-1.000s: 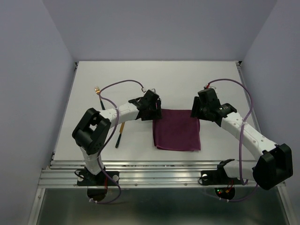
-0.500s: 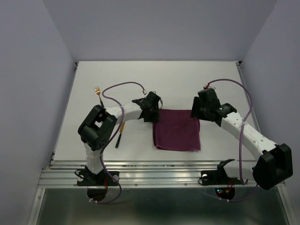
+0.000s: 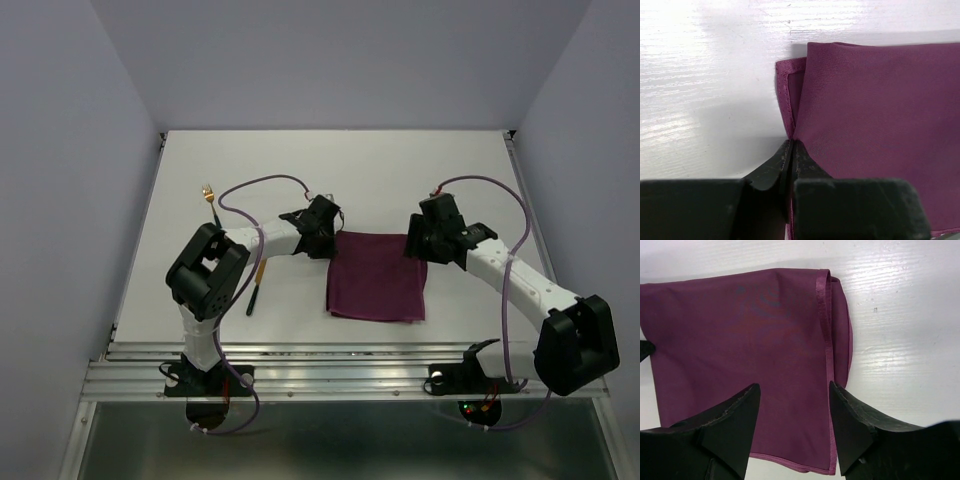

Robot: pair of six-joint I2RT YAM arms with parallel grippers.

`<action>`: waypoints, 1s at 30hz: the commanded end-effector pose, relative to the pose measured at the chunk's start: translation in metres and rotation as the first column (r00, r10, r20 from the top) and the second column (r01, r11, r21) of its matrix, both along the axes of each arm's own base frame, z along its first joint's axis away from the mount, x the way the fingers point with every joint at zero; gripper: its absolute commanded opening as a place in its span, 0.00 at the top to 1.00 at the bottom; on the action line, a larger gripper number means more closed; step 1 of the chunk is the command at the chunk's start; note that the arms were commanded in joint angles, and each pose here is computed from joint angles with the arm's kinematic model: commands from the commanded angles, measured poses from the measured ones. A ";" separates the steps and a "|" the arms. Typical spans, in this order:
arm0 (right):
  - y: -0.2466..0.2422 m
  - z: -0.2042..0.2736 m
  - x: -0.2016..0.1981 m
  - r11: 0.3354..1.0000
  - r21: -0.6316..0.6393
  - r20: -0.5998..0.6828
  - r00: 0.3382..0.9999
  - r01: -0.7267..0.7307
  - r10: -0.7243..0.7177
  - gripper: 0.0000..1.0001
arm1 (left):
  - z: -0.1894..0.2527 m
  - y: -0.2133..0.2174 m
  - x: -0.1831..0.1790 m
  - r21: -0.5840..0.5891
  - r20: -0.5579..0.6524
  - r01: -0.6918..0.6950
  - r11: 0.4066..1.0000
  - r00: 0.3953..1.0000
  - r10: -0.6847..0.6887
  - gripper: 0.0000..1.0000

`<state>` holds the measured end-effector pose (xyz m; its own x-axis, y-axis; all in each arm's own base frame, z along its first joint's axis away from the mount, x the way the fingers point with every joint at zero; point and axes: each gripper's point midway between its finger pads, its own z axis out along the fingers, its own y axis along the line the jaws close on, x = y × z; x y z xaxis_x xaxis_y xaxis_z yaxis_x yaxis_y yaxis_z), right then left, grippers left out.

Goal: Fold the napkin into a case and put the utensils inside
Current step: Turn over the upper triangle folded napkin at the center of the board.

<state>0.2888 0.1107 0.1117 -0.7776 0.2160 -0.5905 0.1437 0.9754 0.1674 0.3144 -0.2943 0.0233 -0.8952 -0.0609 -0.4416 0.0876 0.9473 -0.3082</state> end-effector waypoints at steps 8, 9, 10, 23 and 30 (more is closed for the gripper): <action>-0.015 -0.017 0.047 0.996 0.086 0.004 1.000 0.002 -0.003 0.37 | 0.017 0.001 -0.005 -0.056 0.029 0.053 0.997 0.998 -0.052 0.64; -0.013 -0.020 0.050 0.996 0.091 0.000 1.000 -0.004 0.004 0.38 | 0.017 0.001 -0.006 -0.058 0.028 0.055 0.997 0.998 -0.053 0.61; -0.015 -0.022 0.051 0.996 0.094 -0.007 1.000 0.004 -0.003 0.39 | 0.018 0.001 -0.006 -0.062 0.028 0.056 0.996 0.998 -0.054 0.57; -0.024 -0.049 0.035 0.995 0.080 -0.079 0.995 0.065 -0.059 0.40 | 0.001 -0.001 -0.011 -0.064 -0.022 0.081 0.995 0.996 -0.082 0.58; -0.031 -0.054 0.029 0.995 0.051 -0.087 0.993 0.082 -0.078 0.41 | -0.009 -0.001 -0.014 -0.056 -0.049 0.085 0.995 0.995 -0.088 0.85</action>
<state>0.3113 0.0847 0.0517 -0.8332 0.2926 -0.4692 0.2223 0.9542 0.2002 0.3053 -0.2991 0.0223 -0.9086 -0.0288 -0.4167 0.1446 0.9142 -0.3785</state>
